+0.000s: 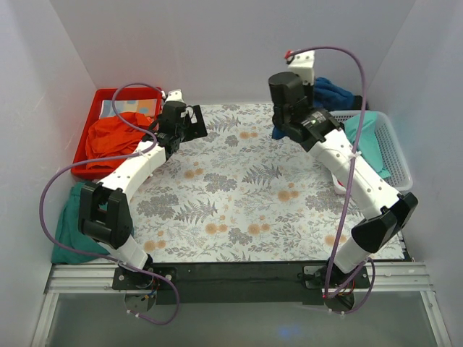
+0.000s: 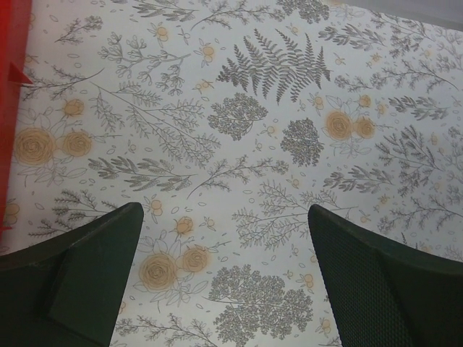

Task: Fold and stack the t-shirts
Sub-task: Move the tshirt to the center of the board

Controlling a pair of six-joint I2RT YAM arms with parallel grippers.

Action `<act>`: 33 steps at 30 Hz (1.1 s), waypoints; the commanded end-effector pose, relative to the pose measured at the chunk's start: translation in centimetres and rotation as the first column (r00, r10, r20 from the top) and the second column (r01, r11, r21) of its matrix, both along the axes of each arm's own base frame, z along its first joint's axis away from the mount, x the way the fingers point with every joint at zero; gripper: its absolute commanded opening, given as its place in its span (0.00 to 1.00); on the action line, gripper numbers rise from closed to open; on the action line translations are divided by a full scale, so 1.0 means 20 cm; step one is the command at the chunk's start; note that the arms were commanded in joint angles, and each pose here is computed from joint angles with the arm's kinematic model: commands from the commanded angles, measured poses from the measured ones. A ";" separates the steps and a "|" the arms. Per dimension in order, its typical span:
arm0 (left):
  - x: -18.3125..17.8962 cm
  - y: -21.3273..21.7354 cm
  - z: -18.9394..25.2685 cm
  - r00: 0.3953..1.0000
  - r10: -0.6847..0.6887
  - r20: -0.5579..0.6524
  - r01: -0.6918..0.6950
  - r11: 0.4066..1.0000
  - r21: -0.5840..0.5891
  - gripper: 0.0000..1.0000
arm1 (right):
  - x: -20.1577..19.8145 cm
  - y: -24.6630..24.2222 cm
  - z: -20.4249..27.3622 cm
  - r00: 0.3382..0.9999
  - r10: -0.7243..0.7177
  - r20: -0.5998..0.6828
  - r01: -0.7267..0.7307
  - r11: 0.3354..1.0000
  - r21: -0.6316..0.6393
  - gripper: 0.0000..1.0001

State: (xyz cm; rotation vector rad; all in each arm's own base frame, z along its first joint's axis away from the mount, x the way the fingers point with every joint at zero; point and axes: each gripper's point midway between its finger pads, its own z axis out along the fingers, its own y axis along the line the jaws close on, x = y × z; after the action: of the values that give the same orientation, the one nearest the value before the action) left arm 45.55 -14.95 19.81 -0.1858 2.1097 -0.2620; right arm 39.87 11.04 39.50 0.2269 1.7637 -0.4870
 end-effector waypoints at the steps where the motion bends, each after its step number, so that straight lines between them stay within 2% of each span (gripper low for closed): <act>1: -0.03 0.12 0.14 0.990 0.127 0.058 -0.127 0.992 0.009 0.97 | -0.01 0.36 0.08 0.969 0.244 0.048 -0.244 0.970 -0.010 0.01; 2: -0.03 0.14 0.14 0.987 0.153 0.056 -0.154 0.988 0.011 0.97 | -0.01 0.42 0.06 0.954 0.299 0.037 -0.299 0.954 -0.004 0.01; 3: -0.04 0.18 0.14 0.980 0.188 0.058 -0.190 0.982 0.021 0.97 | -0.02 0.53 0.02 0.913 0.407 0.006 -0.407 0.913 -0.008 0.01; 5: -0.06 0.21 0.12 0.974 0.223 0.045 -0.224 0.975 0.008 0.97 | -0.06 0.70 -0.06 0.847 0.530 -0.041 -0.531 0.848 -0.002 0.01; 6: -0.07 0.25 0.11 0.970 0.242 0.029 -0.242 0.970 0.003 0.97 | -0.11 0.84 -0.10 0.755 0.652 -0.066 -0.652 0.758 0.028 0.01; 7: -0.07 0.26 0.10 0.968 0.251 0.015 -0.251 0.968 -0.011 0.97 | -0.14 0.90 -0.16 0.701 0.706 -0.096 -0.705 0.707 0.049 0.01; 8: -0.08 0.27 0.08 0.965 0.264 -0.004 -0.264 0.964 -0.030 0.97 | -0.17 0.94 -0.24 0.659 0.741 -0.129 -0.738 0.671 0.079 0.01; 9: -0.09 0.30 0.04 0.961 0.273 -0.035 -0.274 0.961 -0.031 0.97 | -0.23 1.00 -0.31 0.587 0.797 -0.144 -0.786 0.603 0.134 0.01; 12: -0.11 0.30 -0.01 0.960 0.272 -0.070 -0.275 0.961 -0.028 0.96 | -0.32 1.01 -0.62 0.508 0.825 -0.250 -0.797 0.560 0.227 0.01; 15: -0.15 0.29 -0.06 0.962 0.255 -0.099 -0.258 0.966 -0.024 0.96 | -0.35 0.87 -1.01 0.470 0.797 -0.379 -0.720 0.595 0.357 0.02; 16: -0.15 0.29 -0.07 0.963 0.249 -0.104 -0.253 0.967 -0.024 0.96 | -0.37 0.81 -1.12 0.470 0.778 -0.416 -0.687 0.619 0.380 0.15; 17: -0.16 0.28 -0.09 0.964 0.240 -0.112 -0.245 0.969 -0.027 0.96 | -0.38 0.76 -1.19 0.490 0.755 -0.437 -0.634 0.652 0.415 0.20; 18: -0.17 0.27 -0.09 0.966 0.232 -0.117 -0.237 0.971 -0.026 0.96 | -0.38 0.63 -1.31 0.525 0.695 -0.491 -0.566 0.716 0.408 0.26; 19: -0.18 0.27 -0.11 0.966 0.225 -0.128 -0.229 0.973 -0.023 0.96 | -0.40 0.57 -1.35 0.538 0.660 -0.525 -0.525 0.749 0.403 0.39; 21: -0.19 0.25 -0.13 0.971 0.194 -0.141 -0.200 0.979 -0.031 0.95 | -0.39 0.43 -1.36 0.618 0.553 -0.559 -0.436 0.833 0.341 0.59; 22: -0.20 0.24 -0.16 0.971 0.182 -0.154 -0.187 0.982 -0.022 0.95 | -0.41 0.40 -1.37 0.620 0.529 -0.579 -0.423 0.847 0.321 0.64; 24: -0.21 0.21 -0.19 0.975 0.139 -0.174 -0.146 0.989 -0.028 0.93 | -0.40 0.34 -1.35 0.660 0.475 -0.582 -0.384 0.879 0.281 0.66; 27: -0.25 0.15 -0.23 0.978 0.065 -0.197 -0.071 0.997 -0.023 0.88 | -0.41 0.33 -1.34 0.663 0.467 -0.585 -0.374 0.883 0.282 0.67; 28: -0.26 0.12 -0.25 0.978 0.031 -0.206 -0.037 0.999 -0.024 0.84 | -0.42 0.34 -1.34 0.656 0.480 -0.583 -0.379 0.877 0.295 0.67; 33: -0.44 -0.03 -0.37 0.955 -0.100 -0.279 0.101 0.995 -0.010 0.76 | -0.46 0.43 -1.38 0.598 0.549 -0.583 -0.407 0.835 0.369 0.67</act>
State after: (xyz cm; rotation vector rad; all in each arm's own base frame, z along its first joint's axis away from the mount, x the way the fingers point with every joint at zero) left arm 40.00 -12.73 12.39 -0.2796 2.3544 -0.2122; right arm 30.94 18.24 11.07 -0.3695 2.4900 -0.0463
